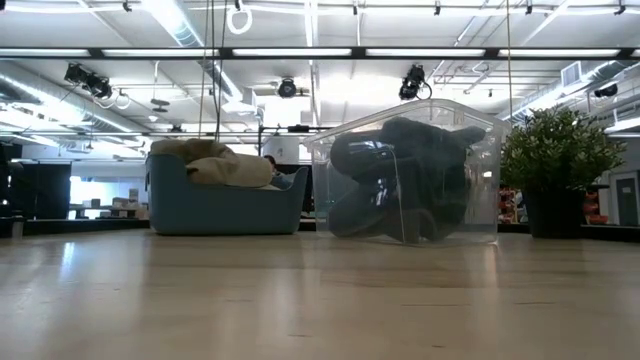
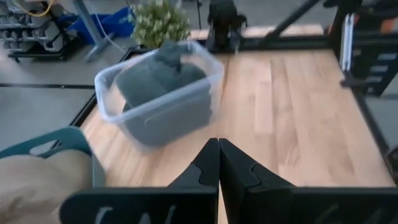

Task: Pick & Place hat
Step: Return to Home Position

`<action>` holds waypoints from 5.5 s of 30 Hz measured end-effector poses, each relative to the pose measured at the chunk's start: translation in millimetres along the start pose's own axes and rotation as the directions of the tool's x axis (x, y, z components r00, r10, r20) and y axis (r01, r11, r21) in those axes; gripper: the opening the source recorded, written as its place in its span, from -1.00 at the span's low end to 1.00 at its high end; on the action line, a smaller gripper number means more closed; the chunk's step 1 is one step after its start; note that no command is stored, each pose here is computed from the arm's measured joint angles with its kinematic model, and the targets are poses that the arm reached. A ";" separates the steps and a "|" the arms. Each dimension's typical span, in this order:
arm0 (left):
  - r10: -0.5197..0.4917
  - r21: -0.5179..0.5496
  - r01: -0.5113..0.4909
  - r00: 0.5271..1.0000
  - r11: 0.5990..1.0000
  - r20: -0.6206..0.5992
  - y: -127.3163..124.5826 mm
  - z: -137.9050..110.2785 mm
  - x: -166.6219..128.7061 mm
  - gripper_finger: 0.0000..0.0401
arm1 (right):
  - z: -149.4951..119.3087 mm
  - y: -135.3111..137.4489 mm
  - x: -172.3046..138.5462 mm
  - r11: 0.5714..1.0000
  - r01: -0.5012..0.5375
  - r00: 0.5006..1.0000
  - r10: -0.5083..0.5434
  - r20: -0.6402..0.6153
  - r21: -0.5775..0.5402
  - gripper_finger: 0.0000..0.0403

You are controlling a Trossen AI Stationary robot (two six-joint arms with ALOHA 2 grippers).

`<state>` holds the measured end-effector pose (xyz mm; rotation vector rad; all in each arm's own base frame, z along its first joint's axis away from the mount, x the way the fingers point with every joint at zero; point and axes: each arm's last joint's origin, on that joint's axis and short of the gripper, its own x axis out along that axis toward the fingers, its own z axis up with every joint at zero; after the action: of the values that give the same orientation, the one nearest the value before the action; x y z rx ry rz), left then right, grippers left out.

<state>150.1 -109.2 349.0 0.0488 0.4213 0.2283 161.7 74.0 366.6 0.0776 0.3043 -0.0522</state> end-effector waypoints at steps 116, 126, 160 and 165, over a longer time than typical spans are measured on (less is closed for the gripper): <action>-0.227 0.036 0.227 0.923 0.973 0.312 83.8 -191.1 62.3 -0.99 | -202.1 -52.1 -12.6 0.970 -0.180 0.910 0.227 0.347 -0.162 -0.98; -0.230 -0.017 0.242 0.938 0.970 0.259 83.6 -196.2 63.8 -0.99 | -202.1 -52.1 -12.6 0.970 -0.180 0.910 0.227 0.347 -0.162 -0.98; -0.229 -0.036 0.246 0.939 0.969 0.256 83.6 -196.5 63.9 -0.99 | -202.1 -52.1 -12.7 0.970 -0.181 0.910 0.227 0.347 -0.162 -0.91; -0.229 -0.037 0.246 0.939 0.969 0.256 83.6 -196.6 63.9 -0.99 | -202.1 -52.1 -12.7 0.970 -0.181 0.910 0.227 0.347 -0.162 -0.91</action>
<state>108.6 -13.2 152.1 -0.0405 0.1647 -0.0037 86.3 39.6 174.6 -0.0275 -0.0739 0.1610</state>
